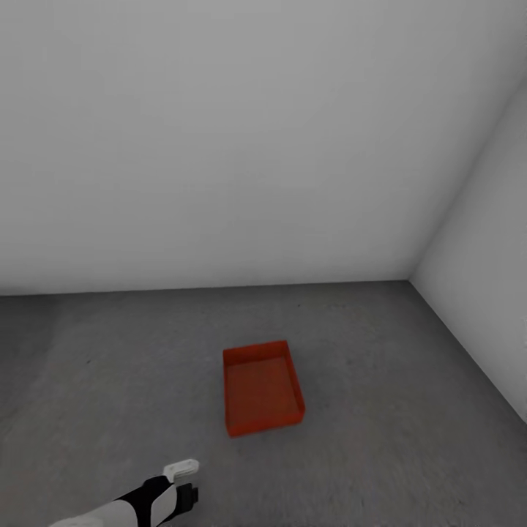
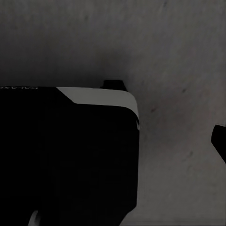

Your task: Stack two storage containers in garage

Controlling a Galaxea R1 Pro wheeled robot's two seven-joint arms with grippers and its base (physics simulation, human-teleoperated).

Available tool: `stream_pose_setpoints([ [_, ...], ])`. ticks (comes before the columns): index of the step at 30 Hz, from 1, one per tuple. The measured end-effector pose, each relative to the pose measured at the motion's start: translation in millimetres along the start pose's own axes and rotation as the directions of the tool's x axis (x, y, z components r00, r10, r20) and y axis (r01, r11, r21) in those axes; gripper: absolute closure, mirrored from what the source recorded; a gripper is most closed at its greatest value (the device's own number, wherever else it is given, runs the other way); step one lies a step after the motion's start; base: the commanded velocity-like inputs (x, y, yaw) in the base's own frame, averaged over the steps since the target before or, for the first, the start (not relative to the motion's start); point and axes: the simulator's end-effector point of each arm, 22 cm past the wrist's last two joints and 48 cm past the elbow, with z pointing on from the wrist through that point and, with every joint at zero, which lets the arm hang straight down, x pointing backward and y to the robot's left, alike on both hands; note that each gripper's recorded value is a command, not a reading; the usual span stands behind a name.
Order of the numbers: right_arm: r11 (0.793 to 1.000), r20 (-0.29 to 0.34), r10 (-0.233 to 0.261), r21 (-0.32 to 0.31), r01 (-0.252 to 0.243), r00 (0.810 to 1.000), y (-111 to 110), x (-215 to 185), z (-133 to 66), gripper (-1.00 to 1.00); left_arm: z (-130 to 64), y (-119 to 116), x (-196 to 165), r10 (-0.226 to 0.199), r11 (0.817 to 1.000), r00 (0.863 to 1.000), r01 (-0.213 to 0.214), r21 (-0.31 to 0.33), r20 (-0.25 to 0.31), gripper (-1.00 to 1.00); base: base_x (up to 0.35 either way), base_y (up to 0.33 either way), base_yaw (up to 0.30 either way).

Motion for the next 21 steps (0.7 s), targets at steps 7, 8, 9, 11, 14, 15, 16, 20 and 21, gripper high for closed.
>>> stream_pose_setpoints([
  [7, 1.0, 0.004, 0.006, 0.001, -0.006, 1.0, -0.1, 0.9, -0.7, -1.0, -0.5, 2.2, -1.2, -0.003, 1.0, 1.0, 0.003, -0.003, 0.008, -1.0, -0.03, 0.0, 0.0],
  [8, 1.0, 0.006, 0.007, 0.001, -0.007, 1.0, 0.1, 0.3, -0.9, -1.0, -0.9, 2.1, -1.5, -0.004, 1.0, 1.0, 0.004, -0.002, 0.009, -1.0, -0.002, 0.0, 0.0],
  [9, 1.0, 0.007, 0.008, 0.0, -0.008, 1.0, 0.8, -0.3, -1.2, -1.0, -1.1, 2.2, -1.1, -0.003, 1.0, 1.0, 0.003, -0.002, 0.009, -1.0, -0.001, 0.0, 0.0],
  [11, 1.0, 0.01, 0.009, 0.0, -0.009, 1.0, 0.7, -1.0, -1.6, -1.0, -0.2, 4.7, 7.3, -0.002, 1.0, 1.0, 0.002, -0.005, 0.001, -1.0, 0.0, 0.0, 0.0],
  [14, 1.0, 0.015, 0.011, 0.0, -0.011, 1.0, 1.0, -2.6, -2.3, -1.0, 0.5, 7.7, 13.9, -0.002, 1.0, 1.0, 0.002, -0.009, 0.006, -1.0, 0.0, 0.0, 0.0],
  [15, 1.0, 0.016, 0.011, 0.0, -0.011, 1.0, 1.1, -3.2, -2.5, -1.0, 0.3, 8.1, 13.8, -0.003, 1.0, 1.0, 0.004, -0.009, 0.011, -1.0, 0.0, 0.0, 0.0],
  [16, 1.0, 0.016, 0.012, -0.001, -0.012, 1.0, 1.2, -2.9, -2.7, -1.0, 0.3, 8.6, 15.0, -0.004, 1.0, 1.0, 0.004, -0.01, 0.014, -1.0, 0.0, 0.0, 0.0],
  [20, 1.0, 0.003, 0.011, -0.001, -0.011, 1.0, 1.5, 11.6, -4.7, -1.0, 3.1, 9.0, 40.0, 0.003, 1.0, 1.0, -0.003, 0.015, -0.009, -1.0, 0.0, 0.0, 0.0],
  [21, 1.0, 0.004, 0.011, -0.002, -0.011, 1.0, 1.6, 11.6, -4.9, -1.0, 2.9, 7.3, 40.5, 0.003, 1.0, 1.0, -0.003, 0.028, -0.009, -1.0, 0.0, 0.0, 0.0],
])
